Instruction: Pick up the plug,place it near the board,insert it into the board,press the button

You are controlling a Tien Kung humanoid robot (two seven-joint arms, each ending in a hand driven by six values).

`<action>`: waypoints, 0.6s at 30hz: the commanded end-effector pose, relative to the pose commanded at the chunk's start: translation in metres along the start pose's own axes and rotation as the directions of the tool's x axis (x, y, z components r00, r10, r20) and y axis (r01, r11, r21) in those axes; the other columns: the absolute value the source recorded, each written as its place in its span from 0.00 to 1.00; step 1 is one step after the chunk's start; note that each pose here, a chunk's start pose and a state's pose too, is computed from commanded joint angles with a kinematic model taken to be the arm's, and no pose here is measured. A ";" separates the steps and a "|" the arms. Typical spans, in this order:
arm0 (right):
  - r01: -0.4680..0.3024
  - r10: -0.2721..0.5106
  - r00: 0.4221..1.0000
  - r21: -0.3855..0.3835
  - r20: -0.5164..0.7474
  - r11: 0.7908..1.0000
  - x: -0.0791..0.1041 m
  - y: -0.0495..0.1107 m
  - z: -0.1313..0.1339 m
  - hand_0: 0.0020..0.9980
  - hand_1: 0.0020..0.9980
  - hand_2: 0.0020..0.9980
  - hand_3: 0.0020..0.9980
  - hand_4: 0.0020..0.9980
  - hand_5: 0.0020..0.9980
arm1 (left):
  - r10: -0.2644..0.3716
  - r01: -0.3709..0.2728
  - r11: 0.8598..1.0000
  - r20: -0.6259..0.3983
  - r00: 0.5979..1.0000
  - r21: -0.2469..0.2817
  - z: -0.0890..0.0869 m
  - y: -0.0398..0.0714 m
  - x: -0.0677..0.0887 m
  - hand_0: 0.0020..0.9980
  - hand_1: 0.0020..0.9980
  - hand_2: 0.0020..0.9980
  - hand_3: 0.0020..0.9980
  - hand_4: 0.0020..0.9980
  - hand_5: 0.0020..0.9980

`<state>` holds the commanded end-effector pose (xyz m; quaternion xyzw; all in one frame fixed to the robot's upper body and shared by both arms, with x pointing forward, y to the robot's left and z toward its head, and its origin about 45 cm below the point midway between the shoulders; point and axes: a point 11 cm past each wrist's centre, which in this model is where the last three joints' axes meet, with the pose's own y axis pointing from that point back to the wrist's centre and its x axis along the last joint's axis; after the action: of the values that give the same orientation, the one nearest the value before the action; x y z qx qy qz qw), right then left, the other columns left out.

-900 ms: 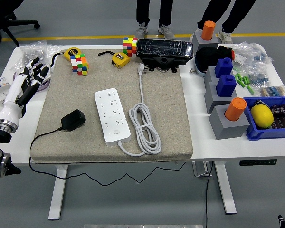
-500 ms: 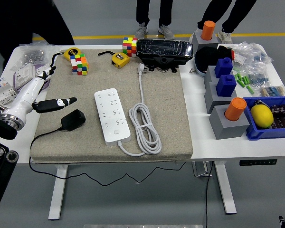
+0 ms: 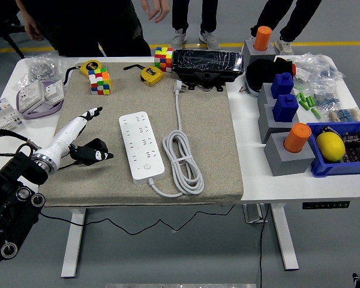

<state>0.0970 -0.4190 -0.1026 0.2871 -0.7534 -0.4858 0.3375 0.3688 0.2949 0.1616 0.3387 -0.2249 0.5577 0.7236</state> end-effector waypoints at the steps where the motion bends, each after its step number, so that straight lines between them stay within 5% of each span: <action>1: 0.000 0.000 1.000 0.001 0.001 1.000 0.000 0.000 -0.001 0.82 0.77 0.77 0.80 1.00 1.00 | 0.002 -0.002 1.000 -0.008 1.000 0.001 -0.002 -0.001 0.000 1.00 1.00 1.00 1.00 1.00 0.10; 15: 0.001 -0.001 1.000 0.002 0.004 1.000 0.000 0.000 0.000 0.81 0.77 0.77 0.80 1.00 1.00 | 0.010 -0.011 0.998 0.012 1.000 0.054 -0.017 -0.006 -0.005 1.00 0.99 0.94 0.93 1.00 0.13; 16: 0.001 -0.001 1.000 0.002 0.004 1.000 0.000 0.000 0.000 0.81 0.77 0.77 0.80 1.00 1.00 | 0.009 -0.010 0.998 0.012 1.000 0.057 -0.018 -0.006 -0.006 0.94 0.89 0.83 0.84 1.00 0.12; 18: 0.002 -0.002 1.000 -0.001 0.004 1.000 0.000 0.000 0.001 0.81 0.77 0.77 0.80 1.00 1.00 | 0.004 -0.005 0.998 0.013 1.000 0.067 -0.020 -0.006 -0.009 0.94 0.89 0.83 0.84 1.00 0.12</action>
<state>0.0963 -0.4183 -0.1030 0.2866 -0.7536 -0.4871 0.3356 0.3710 0.3028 0.1400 0.3658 -0.2116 0.5642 0.7093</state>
